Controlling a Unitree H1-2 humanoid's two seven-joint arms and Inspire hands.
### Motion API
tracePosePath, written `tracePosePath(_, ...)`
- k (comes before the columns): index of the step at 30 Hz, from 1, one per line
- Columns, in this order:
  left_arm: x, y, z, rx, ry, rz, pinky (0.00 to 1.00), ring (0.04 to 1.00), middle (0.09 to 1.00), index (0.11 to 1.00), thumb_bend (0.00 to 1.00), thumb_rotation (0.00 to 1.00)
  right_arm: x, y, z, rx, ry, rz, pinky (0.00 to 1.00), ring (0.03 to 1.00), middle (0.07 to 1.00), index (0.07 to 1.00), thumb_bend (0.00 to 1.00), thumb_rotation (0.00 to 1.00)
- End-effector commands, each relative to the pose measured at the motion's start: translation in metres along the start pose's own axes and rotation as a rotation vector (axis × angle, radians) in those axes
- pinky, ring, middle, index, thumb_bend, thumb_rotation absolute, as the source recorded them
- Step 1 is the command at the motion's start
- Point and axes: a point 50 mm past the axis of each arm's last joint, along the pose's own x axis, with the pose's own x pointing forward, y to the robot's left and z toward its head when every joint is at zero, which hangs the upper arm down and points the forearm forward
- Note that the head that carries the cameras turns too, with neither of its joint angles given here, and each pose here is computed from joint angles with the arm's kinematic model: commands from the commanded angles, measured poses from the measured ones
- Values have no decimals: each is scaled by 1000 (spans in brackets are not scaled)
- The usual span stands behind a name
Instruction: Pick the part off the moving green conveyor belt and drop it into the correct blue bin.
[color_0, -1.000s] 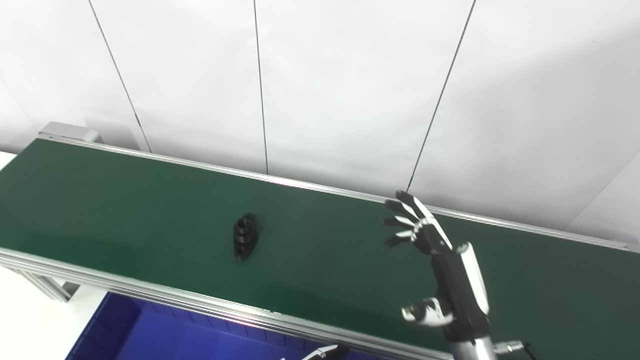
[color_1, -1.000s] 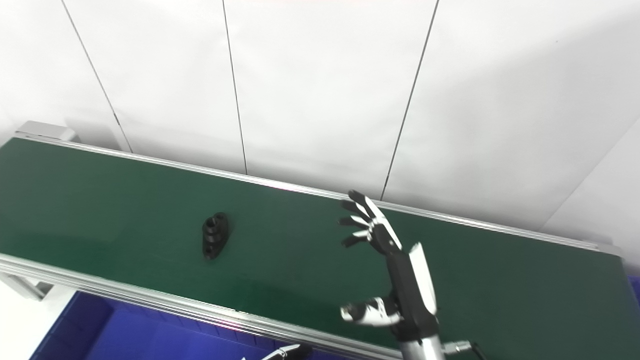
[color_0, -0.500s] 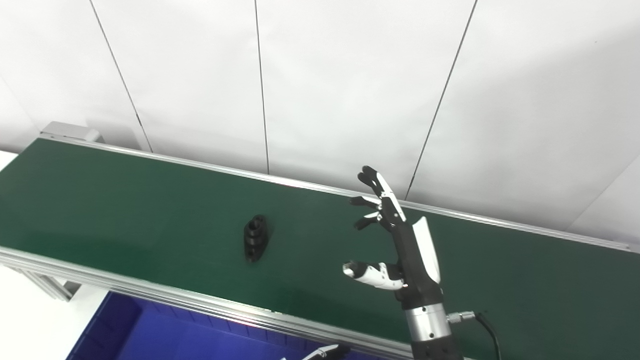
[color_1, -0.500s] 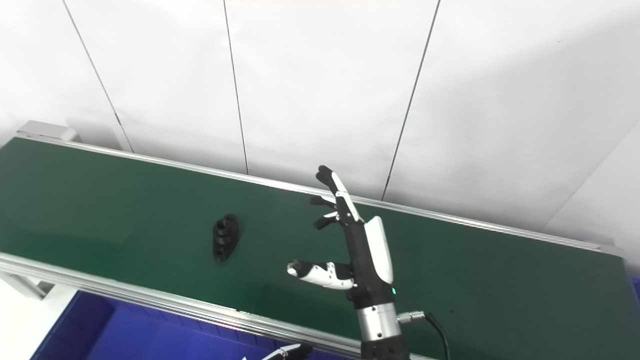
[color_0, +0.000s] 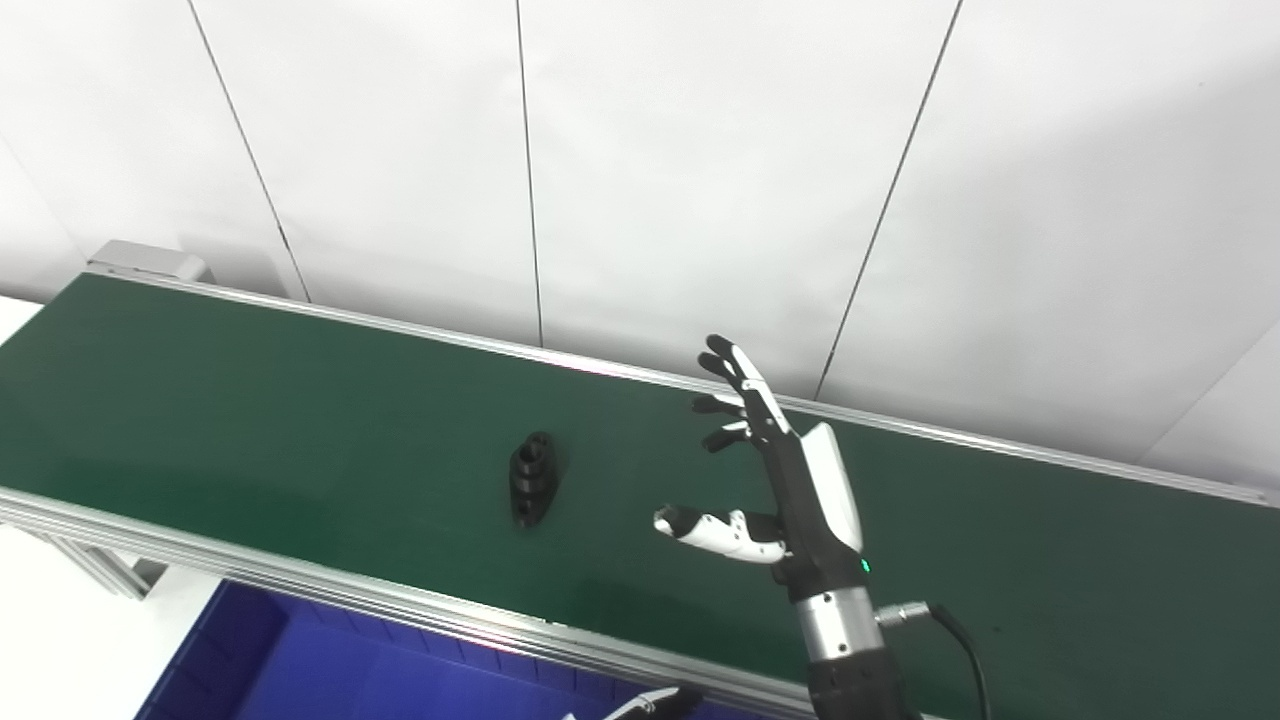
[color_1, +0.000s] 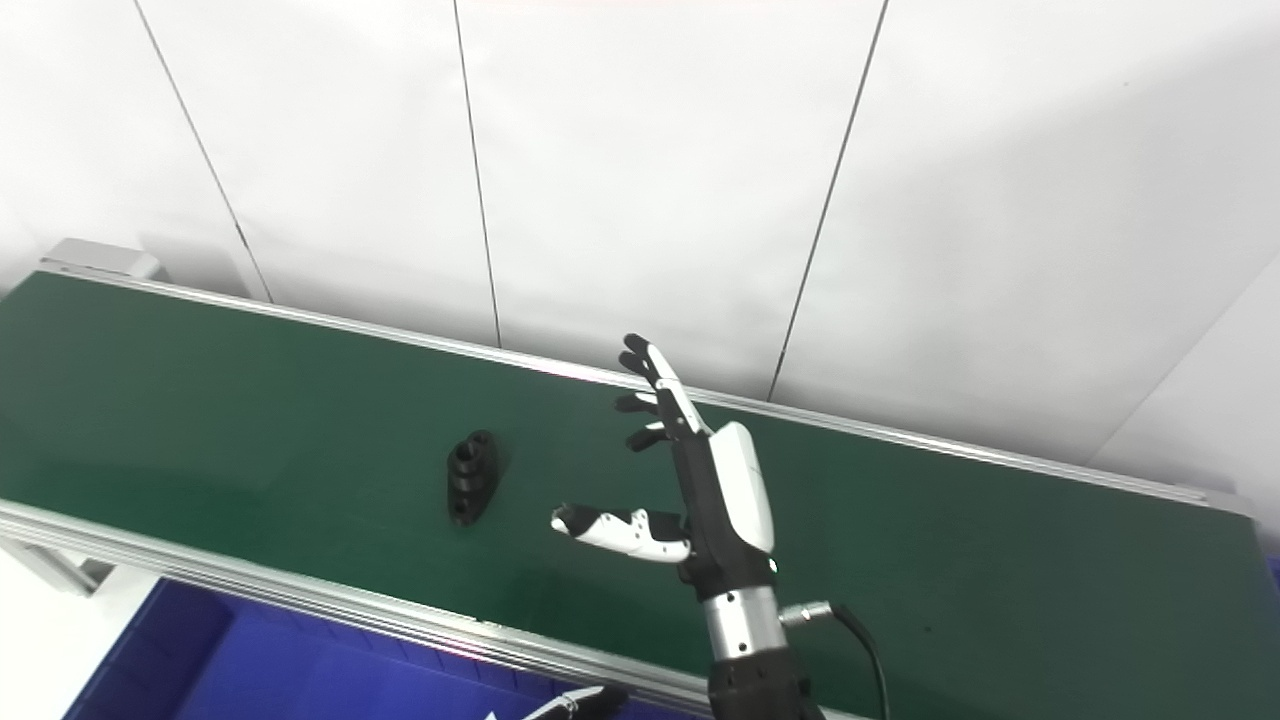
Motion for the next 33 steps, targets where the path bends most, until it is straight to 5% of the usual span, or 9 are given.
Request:
tracePosePath(1, 5, -24, 8, -43, -25, -37, 770, 820, 831, 822, 1000, 934, 15, -10, 11, -37, -83, -22, 565, 723, 867, 926, 958, 796)
tracePosePath(12, 8, -25, 8, -45, -27, -37, 770, 818, 829, 820, 986, 924, 48, -23, 2, -189, -104, 30, 543, 706, 867, 940, 968, 828)
tracePosePath(21, 12, -31, 8, -50, -24, -38, 783, 822, 829, 820, 1000, 937, 78, -37, -10, -328, -143, 149, 555, 736, 872, 933, 1000, 799)
tracePosePath(33, 15, -34, 7, -56, -19, -40, 787, 824, 829, 818, 1000, 940, 93, -17, -33, -507, -51, 360, 553, 759, 858, 889, 1000, 749)
